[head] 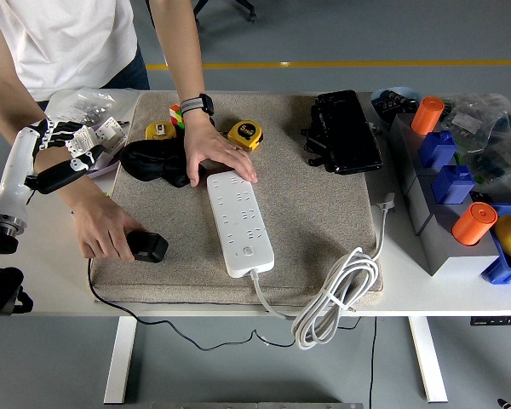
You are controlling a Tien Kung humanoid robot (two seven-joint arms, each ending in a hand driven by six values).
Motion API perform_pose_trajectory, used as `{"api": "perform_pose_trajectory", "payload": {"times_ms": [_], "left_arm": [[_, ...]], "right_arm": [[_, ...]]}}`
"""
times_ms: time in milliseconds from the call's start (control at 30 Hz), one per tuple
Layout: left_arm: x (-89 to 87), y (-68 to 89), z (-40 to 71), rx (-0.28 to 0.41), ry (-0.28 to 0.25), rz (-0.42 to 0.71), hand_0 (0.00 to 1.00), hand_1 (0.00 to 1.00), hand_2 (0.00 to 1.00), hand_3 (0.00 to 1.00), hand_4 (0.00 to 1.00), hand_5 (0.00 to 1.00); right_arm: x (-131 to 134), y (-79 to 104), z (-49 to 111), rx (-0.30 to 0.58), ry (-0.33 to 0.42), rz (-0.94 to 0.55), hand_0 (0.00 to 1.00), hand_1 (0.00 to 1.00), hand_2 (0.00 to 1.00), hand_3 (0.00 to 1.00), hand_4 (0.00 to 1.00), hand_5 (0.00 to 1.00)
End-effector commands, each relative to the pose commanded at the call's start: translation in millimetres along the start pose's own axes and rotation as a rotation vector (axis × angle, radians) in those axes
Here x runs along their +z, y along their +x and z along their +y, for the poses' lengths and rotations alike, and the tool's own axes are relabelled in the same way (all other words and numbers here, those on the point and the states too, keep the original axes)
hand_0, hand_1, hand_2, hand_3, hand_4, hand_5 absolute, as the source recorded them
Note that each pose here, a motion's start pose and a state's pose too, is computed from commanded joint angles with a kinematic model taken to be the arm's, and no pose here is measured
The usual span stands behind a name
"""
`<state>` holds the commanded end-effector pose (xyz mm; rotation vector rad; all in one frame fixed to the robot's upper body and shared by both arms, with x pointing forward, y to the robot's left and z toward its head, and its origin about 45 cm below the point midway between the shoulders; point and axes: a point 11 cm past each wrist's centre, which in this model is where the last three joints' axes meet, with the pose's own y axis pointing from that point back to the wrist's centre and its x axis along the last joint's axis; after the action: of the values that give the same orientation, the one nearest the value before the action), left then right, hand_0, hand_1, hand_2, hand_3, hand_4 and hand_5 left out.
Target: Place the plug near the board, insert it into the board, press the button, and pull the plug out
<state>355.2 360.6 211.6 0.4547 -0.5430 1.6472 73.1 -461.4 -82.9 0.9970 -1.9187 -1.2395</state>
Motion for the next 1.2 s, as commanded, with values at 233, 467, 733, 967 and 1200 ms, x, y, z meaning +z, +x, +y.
{"api": "perform_pose_trajectory", "payload": {"times_ms": [233,467,733,967,1200], "left_arm": [[-0.7,0.4,-0.1,0.0,0.002,-0.003,0.622,0.682,0.705,0.636,0.897,0.407],[-1.3,0.0,0.0,-0.003,0.004,-0.004,0.622,0.682,0.705,0.636,0.896,0.409],[-1.4,-0.9,-0.1,-0.007,0.004,-0.007,0.623,0.682,0.705,0.636,0.895,0.41],[-3.8,-1.1,1.0,-0.008,0.011,-0.008,0.621,0.681,0.705,0.636,0.895,0.41],[-2.2,-6.2,3.3,-0.029,0.009,-0.019,0.621,0.681,0.704,0.637,0.895,0.41]], "right_arm": [[-1.8,0.6,0.1,0.001,0.001,0.007,0.633,0.685,0.693,0.576,0.85,0.513],[-4.0,0.5,0.2,0.001,0.003,0.014,0.633,0.685,0.693,0.575,0.85,0.512],[-6.1,2.2,0.5,0.003,0.005,0.018,0.632,0.685,0.693,0.575,0.85,0.512],[-4.8,3.1,0.7,0.006,0.004,0.01,0.633,0.685,0.693,0.575,0.85,0.512],[-2.9,2.2,0.6,0.003,0.003,0.006,0.634,0.685,0.693,0.575,0.85,0.512]]}}
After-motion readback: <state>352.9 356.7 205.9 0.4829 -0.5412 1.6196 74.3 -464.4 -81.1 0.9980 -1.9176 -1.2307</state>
